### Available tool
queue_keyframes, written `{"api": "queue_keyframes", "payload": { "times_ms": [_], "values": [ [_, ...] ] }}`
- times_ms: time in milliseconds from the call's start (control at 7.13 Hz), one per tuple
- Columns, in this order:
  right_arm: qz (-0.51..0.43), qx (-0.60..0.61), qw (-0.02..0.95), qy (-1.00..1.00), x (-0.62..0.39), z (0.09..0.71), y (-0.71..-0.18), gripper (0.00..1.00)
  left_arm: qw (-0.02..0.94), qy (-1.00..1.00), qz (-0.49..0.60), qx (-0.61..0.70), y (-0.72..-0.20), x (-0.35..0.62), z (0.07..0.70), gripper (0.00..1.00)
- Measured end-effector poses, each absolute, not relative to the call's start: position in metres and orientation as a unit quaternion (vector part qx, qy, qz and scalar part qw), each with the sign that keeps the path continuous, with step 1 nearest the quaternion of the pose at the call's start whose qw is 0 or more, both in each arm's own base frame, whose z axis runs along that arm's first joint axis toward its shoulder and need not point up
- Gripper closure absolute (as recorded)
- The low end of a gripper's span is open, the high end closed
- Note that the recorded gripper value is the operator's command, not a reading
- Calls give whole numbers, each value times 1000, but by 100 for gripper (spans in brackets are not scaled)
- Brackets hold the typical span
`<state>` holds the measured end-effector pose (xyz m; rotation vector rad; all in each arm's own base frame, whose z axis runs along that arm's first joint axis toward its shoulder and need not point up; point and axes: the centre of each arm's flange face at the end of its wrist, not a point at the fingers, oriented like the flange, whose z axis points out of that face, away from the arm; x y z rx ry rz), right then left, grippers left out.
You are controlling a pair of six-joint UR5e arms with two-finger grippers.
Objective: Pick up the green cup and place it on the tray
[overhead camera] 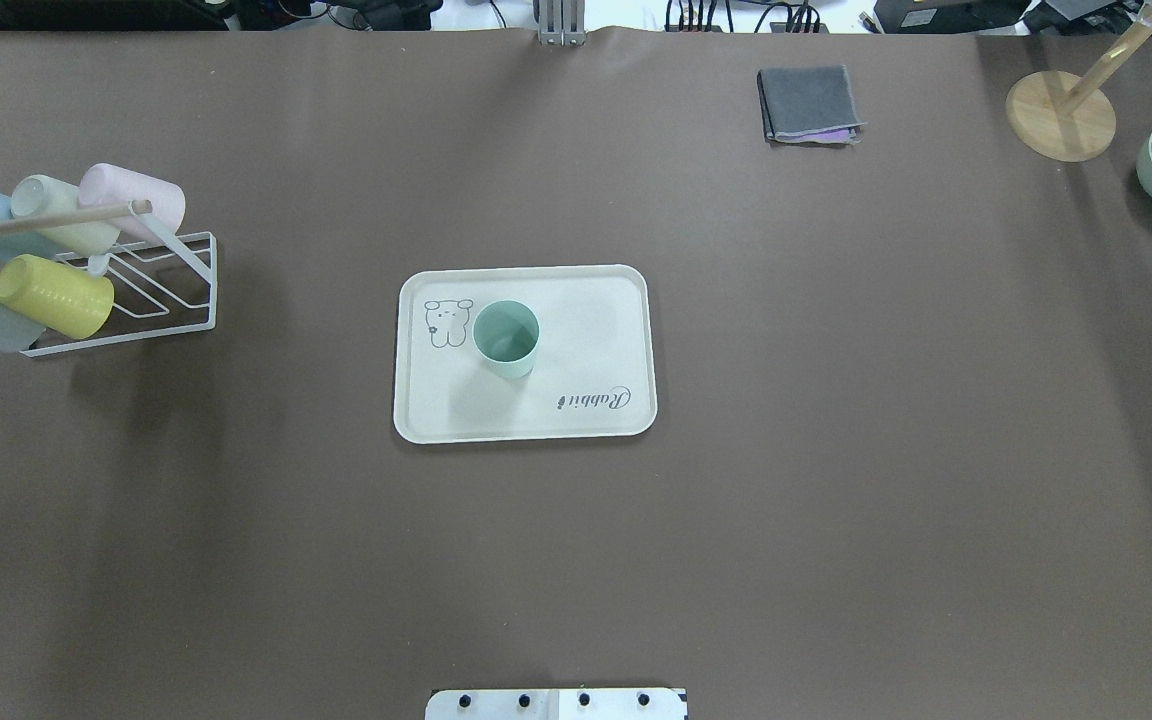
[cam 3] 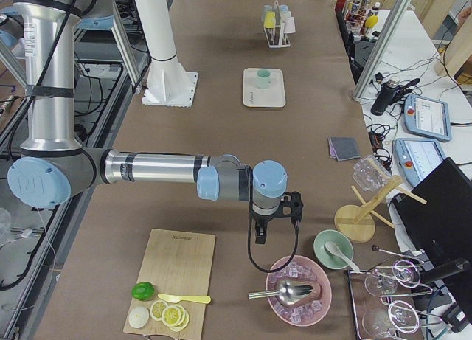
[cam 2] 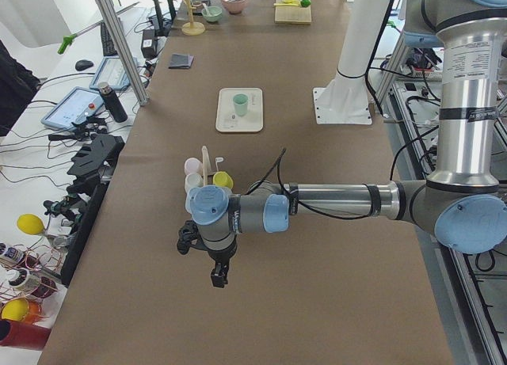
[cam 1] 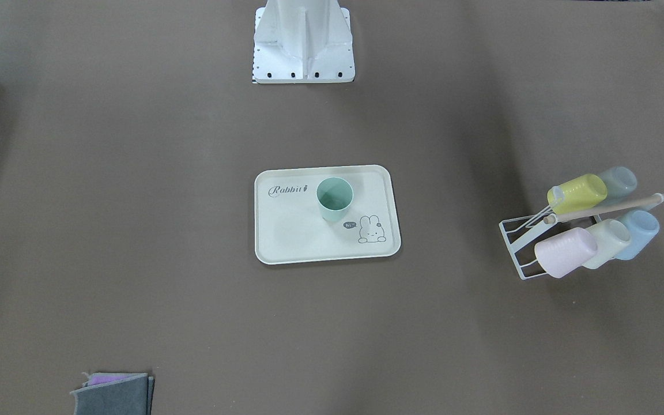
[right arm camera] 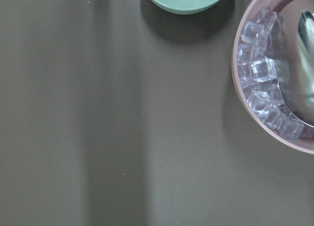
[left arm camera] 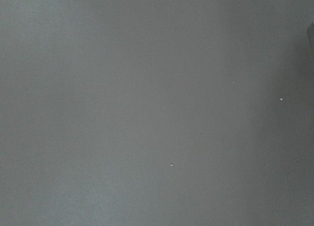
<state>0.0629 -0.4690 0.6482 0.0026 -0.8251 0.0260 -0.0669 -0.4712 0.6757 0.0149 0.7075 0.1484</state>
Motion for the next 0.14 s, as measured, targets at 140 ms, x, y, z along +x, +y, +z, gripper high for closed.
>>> {"api": "queue_keyframes", "payload": {
  "times_ms": [140],
  "values": [
    [13, 1, 916, -401, 63, 649, -469, 0, 935, 346, 73, 7, -471, -67, 676, 2]
  ]
}}
